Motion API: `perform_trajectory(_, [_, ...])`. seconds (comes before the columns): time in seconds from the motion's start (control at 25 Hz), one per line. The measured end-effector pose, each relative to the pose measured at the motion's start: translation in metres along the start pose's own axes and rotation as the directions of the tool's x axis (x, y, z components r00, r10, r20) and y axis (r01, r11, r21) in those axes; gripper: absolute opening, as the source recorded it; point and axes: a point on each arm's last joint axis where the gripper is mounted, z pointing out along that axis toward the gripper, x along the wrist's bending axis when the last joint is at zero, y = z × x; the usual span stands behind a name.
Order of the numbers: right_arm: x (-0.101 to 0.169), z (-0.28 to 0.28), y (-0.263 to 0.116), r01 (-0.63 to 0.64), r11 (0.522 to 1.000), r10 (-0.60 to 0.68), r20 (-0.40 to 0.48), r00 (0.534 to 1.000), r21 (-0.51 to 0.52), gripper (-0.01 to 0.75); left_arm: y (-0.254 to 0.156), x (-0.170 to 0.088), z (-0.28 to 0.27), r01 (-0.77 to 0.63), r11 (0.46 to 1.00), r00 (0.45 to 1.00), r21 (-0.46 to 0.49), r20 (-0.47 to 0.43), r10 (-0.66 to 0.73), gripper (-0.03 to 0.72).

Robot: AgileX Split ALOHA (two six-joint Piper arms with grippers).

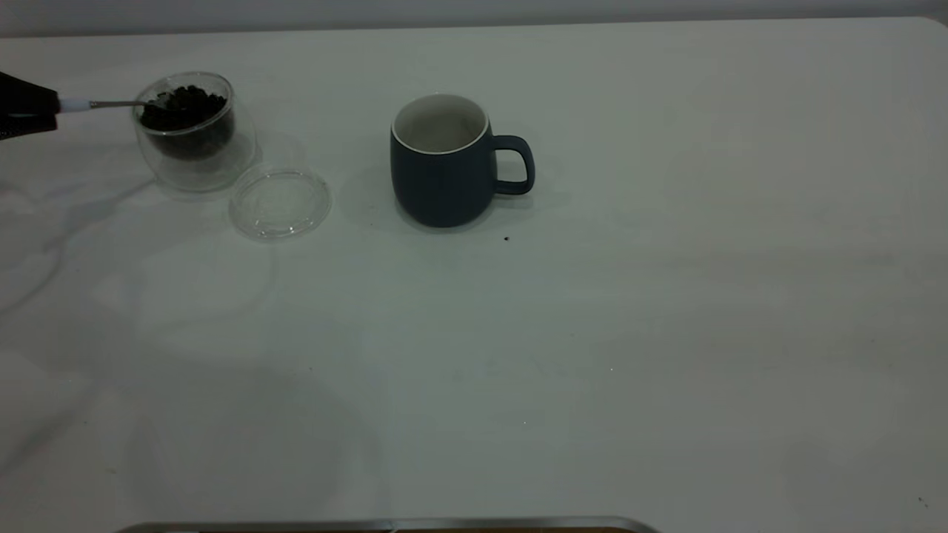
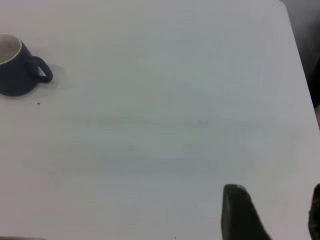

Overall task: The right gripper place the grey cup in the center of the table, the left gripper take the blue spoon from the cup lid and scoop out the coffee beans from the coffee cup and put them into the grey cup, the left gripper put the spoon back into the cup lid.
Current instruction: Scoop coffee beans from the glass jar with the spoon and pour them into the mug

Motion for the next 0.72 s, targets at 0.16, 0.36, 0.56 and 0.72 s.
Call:
perform_trajectory(0.16, [0.0,0.0,0.0,0.0,1.0,0.0,0.0,1.0,0.0,0.375,-0.001,-0.001,0.0,0.001,1.0,1.0,0.01,0.021,-0.001,0.134])
perform_trajectory(0.36, [0.0,0.0,0.0,0.0,1.0,0.0,0.0,1.0,0.0,0.375,-0.003,-0.006,0.0,-0.005,1.0,0.997,0.029,0.073,0.003,0.134])
perform_trajectory(0.56, [0.0,0.0,0.0,0.0,1.0,0.0,0.0,1.0,0.0,0.375,-0.005,-0.011,-0.001,-0.019,0.999,0.992,0.048,0.127,0.012,0.134])
perform_trajectory(0.72, [0.0,0.0,0.0,0.0,1.0,0.0,0.0,1.0,0.0,0.375,-0.006,-0.013,-0.001,-0.027,0.998,0.988,0.057,0.153,0.018,0.133])
